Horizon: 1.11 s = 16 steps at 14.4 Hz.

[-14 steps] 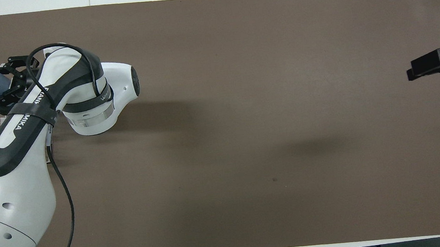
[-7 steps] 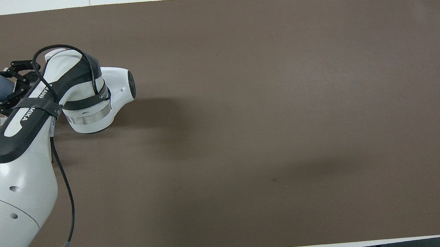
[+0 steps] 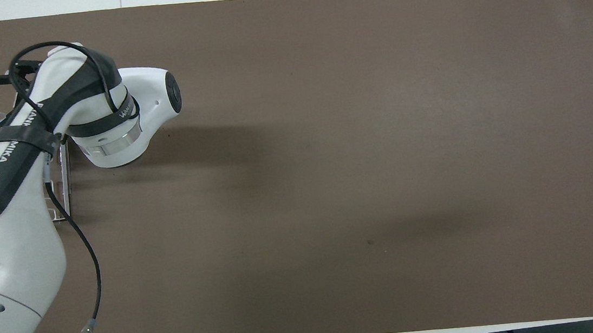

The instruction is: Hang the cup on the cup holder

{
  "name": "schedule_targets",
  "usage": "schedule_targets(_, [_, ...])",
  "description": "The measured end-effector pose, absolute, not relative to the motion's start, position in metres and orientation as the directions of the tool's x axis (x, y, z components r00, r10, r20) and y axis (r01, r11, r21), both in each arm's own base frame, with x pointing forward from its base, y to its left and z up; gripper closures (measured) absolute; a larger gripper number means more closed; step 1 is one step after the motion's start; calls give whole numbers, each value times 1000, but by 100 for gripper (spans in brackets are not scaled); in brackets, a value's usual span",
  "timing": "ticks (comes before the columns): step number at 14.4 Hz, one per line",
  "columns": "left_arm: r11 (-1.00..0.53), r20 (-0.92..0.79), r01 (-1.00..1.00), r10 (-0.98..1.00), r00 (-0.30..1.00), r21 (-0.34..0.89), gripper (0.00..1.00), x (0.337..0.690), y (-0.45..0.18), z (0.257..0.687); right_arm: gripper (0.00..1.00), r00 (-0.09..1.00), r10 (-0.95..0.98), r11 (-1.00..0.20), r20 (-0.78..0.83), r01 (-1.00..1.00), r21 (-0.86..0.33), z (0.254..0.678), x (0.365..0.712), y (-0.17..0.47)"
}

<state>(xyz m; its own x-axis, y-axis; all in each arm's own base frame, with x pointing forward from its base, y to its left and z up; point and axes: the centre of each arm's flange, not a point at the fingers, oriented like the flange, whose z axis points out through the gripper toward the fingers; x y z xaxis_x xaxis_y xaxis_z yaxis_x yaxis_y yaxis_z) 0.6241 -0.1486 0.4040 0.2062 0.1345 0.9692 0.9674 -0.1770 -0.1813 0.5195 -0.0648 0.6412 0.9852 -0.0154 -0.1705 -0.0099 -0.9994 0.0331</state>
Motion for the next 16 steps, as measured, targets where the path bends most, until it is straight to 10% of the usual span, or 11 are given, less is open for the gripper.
schedule_targets(5, [-247,821,888,346,455,-388,0,603,-116,520,0,986,-13,-999,-164,-6,40,646,516,-67])
schedule_targets(12, [-606,315,625,546,777,-491,0,609,-36,497,0,986,-12,-999,-166,-5,41,647,515,-67])
schedule_targets(16, [-854,41,401,411,911,-330,0,593,-23,528,0,983,-12,-999,-184,-5,39,646,513,-67])
